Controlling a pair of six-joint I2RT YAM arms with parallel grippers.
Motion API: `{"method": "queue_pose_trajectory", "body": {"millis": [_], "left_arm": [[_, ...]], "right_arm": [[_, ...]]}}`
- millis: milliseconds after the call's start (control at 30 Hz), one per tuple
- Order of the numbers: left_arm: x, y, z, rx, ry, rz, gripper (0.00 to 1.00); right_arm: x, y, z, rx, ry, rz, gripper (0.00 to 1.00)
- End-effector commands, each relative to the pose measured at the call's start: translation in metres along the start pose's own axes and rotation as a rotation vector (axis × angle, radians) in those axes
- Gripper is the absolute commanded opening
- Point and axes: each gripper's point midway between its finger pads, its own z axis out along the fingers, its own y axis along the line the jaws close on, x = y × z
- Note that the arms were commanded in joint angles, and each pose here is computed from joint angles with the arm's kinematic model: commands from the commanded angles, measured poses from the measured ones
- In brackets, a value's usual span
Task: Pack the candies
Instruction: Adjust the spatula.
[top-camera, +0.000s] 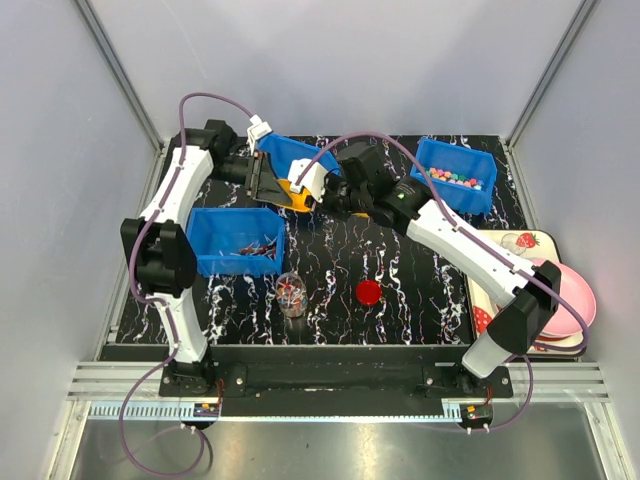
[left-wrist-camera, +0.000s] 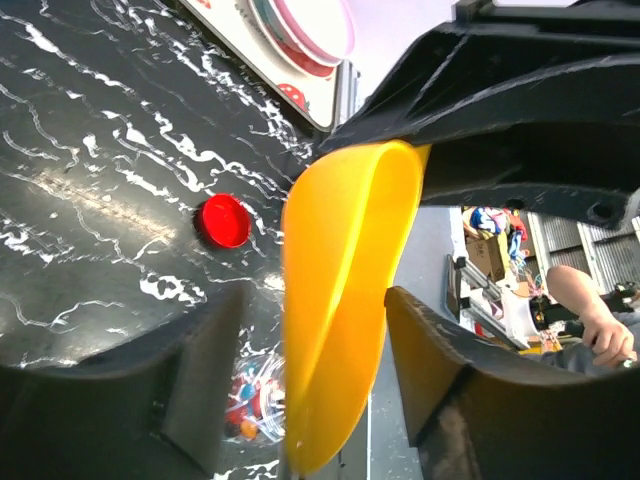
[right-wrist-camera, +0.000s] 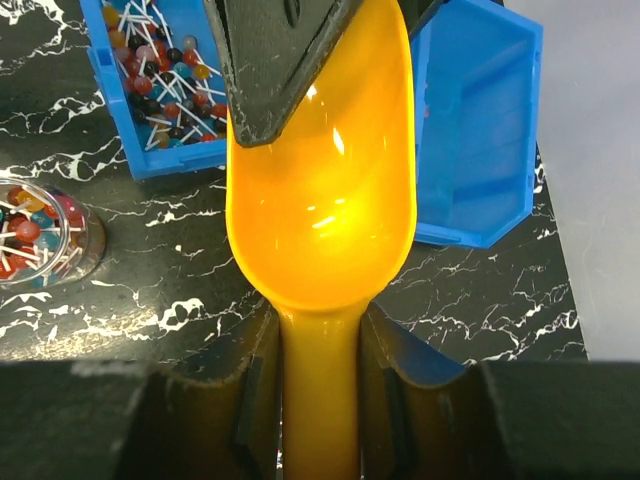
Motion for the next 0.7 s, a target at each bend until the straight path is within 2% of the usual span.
{"method": "queue_pose_trajectory", "body": {"millis": [0,167,433,567,667], "left_arm": [[-0.01,-0.047,-0.014,0.004,-0.031,-0.016,0.65],[-0.009,-0.033,-0.026,-0.044,-0.04,-0.034,0.67],[0.007,-0.008,-0.026,-0.088,0.013,-0.079,0.67],[0.009,-0.007,-0.027,-0.091,0.017,-0.079,0.68],[-0.004,-0.016,-0.037,-0.084,-0.034,-0.052,0.71]], "right_arm": [[-0.037,-0.016,-0.029,0.044,-0.123,0.006,0.0],[-0.044,-0.01,-0.037,-0.007,-0.133,0.03,0.0],[-0.074,0.002,-0.057,-0.117,-0.197,0.073,0.0],[-0.075,0.003,-0.058,-0.132,-0.193,0.083,0.0],[-0.068,0.0,-0.053,-0.111,-0.166,0.086,0.0]]}}
